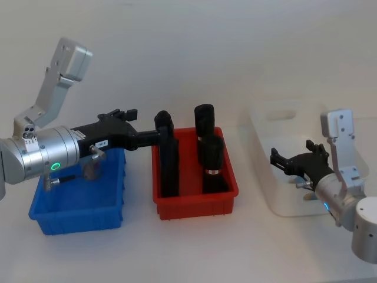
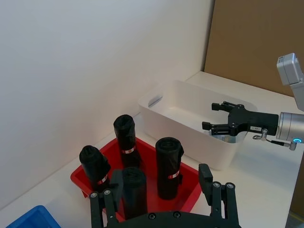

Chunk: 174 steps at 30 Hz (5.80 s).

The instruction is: Pick the cotton swabs from the blue box and place them into the white box.

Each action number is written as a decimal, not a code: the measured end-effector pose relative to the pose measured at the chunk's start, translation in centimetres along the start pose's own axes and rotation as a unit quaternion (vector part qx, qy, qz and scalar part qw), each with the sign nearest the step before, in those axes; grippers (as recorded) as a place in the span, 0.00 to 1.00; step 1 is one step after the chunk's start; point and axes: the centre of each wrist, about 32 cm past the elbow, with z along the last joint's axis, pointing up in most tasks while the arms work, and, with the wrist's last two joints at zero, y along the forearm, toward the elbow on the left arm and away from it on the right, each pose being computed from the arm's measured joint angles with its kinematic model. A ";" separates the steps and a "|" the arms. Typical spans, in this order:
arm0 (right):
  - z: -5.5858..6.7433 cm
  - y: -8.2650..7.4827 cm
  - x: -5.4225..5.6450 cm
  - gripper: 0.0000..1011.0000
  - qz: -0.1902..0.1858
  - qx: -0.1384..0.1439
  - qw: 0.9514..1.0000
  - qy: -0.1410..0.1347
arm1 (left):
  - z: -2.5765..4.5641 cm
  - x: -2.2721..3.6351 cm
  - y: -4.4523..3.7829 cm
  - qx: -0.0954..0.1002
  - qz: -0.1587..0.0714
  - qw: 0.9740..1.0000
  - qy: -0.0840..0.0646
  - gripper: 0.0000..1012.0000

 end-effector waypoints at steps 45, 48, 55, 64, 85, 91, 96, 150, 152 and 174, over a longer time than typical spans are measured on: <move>1.4 -2.5 1.4 0.99 -0.013 0.085 0.996 -0.001 | 0.00 0.00 0.00 0.000 0.000 1.000 0.000 0.99; 1.4 -2.6 1.4 0.99 -0.012 0.086 0.996 -0.001 | -0.05 -0.03 -0.02 0.000 0.001 1.000 -0.001 0.99; 1.2 -3.6 1.2 0.99 -0.007 0.088 0.996 -0.001 | -1.01 -0.78 -0.46 -0.004 0.018 1.000 -0.012 0.99; 0.7 -5.9 0.5 0.99 0.010 0.093 0.996 0.000 | -3.22 -2.71 -1.38 -0.016 0.056 0.998 -0.040 0.99; 0.3 -11.9 -1.6 0.99 0.057 0.103 0.993 0.011 | -8.39 -7.94 -2.94 -0.069 0.137 0.984 -0.090 0.99; 0.3 -12.8 -2.0 0.99 0.065 0.103 0.992 0.013 | -9.64 -9.41 -3.18 -0.086 0.156 0.979 -0.097 0.99; 0.3 -13.0 -2.1 0.99 0.068 0.103 0.992 0.014 | -10.75 -10.83 -3.34 -0.105 0.172 0.974 -0.102 0.99; 0.0 -10.7 -1.0 0.99 0.093 0.097 0.991 0.011 | -11.67 -12.05 -3.44 -0.121 0.186 0.970 -0.104 0.99; 0.0 -10.1 -0.8 0.99 0.099 0.096 0.990 0.010 | -11.67 -12.05 -3.44 -0.121 0.186 0.970 -0.104 0.99; -0.3 -0.2 -0.8 0.99 0.211 0.092 0.973 -0.021 | -11.67 -12.05 -3.44 -0.121 0.186 0.970 -0.104 0.99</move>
